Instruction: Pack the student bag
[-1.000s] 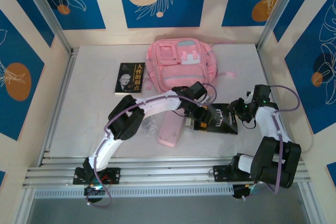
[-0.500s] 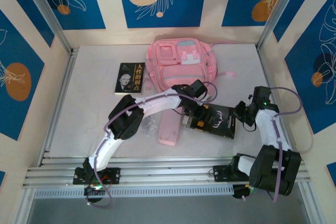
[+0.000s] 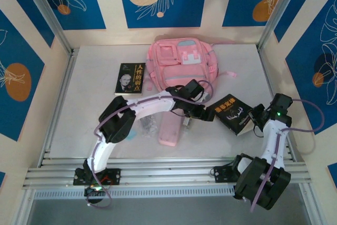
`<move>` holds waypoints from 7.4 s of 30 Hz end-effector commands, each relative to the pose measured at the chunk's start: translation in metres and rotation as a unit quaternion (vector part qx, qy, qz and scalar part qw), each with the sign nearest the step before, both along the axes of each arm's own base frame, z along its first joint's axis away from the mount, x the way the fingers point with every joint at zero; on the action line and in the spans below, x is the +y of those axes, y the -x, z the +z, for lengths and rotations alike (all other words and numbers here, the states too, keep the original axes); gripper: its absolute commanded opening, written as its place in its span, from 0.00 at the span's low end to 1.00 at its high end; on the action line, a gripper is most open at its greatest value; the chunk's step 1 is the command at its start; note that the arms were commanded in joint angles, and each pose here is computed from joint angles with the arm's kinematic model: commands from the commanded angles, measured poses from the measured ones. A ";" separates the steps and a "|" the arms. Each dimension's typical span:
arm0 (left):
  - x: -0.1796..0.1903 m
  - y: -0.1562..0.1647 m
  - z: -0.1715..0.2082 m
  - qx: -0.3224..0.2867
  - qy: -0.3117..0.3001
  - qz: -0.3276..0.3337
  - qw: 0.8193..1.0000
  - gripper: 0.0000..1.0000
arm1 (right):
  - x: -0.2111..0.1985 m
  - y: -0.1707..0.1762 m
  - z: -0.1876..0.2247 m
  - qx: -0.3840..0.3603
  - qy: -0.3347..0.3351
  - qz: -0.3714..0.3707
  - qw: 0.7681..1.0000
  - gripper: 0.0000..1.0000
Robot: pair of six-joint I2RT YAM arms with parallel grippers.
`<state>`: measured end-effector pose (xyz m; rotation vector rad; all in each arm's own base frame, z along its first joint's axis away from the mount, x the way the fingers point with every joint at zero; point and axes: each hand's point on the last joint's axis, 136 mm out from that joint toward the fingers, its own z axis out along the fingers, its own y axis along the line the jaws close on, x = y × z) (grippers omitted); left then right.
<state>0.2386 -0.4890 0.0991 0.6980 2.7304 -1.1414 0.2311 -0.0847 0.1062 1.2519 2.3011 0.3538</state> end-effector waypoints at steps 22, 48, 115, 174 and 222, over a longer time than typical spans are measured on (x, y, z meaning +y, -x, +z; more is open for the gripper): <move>-0.058 -0.052 -0.041 0.129 0.126 0.297 0.938 0.80 | 0.044 -0.005 -0.008 -0.063 -0.146 -0.015 0.987 0.00; -0.085 -0.044 0.122 0.014 0.265 0.149 0.952 0.00 | 0.014 -0.014 0.043 -0.083 -0.037 -0.004 0.996 0.99; 0.003 -0.078 0.118 0.108 0.396 0.254 0.876 0.82 | 0.107 -0.039 0.107 -0.223 -0.165 0.034 0.960 0.00; 0.154 -0.232 -0.047 -0.327 -0.263 -0.174 0.891 0.00 | 0.118 -0.057 0.139 -0.225 -0.096 0.170 0.955 0.00; 0.081 -0.213 0.231 -0.206 0.213 0.077 0.952 0.00 | 0.287 -0.228 0.098 -0.429 -0.082 0.183 0.881 0.00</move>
